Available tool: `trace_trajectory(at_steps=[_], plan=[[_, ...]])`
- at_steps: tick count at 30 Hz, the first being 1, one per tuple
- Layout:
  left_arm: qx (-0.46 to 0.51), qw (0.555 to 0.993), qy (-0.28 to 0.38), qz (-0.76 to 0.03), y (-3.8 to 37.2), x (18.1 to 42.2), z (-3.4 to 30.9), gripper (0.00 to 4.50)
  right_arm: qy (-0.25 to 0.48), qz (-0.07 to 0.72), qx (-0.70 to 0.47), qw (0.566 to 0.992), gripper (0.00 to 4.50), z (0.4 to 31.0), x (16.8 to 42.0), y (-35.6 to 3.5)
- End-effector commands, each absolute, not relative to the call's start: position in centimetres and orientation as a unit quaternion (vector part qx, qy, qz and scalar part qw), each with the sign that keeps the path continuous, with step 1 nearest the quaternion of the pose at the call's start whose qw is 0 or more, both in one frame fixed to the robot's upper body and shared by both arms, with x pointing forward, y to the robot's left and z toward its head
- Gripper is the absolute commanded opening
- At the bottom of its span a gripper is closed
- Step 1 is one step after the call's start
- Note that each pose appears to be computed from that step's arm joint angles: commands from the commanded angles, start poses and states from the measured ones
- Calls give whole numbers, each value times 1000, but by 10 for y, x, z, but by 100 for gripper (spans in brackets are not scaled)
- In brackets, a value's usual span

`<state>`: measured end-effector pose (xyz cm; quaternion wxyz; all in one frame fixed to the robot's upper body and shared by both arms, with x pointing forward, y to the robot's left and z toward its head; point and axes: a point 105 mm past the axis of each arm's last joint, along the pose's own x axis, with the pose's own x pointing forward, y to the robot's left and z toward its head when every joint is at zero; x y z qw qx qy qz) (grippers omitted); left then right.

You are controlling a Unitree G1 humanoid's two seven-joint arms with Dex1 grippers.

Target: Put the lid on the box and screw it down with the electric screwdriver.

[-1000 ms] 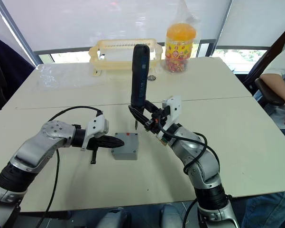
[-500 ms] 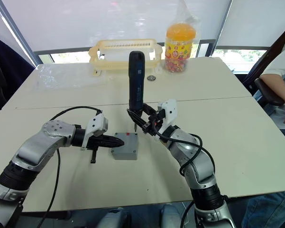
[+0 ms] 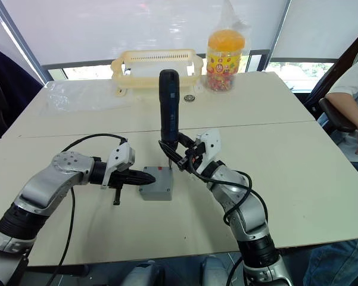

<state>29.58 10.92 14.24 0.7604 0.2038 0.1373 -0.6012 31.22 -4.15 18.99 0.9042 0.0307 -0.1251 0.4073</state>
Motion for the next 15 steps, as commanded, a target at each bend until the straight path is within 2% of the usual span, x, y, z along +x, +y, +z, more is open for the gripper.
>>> trace_trajectory(at_steps=[1,15], plan=[[203,763,165,-591,114,295,130,0,-152,410,16,899,177,193,308,-38],[201,760,172,-594,113,292,130,0,-148,406,-21,902,177,173,311,-34]])
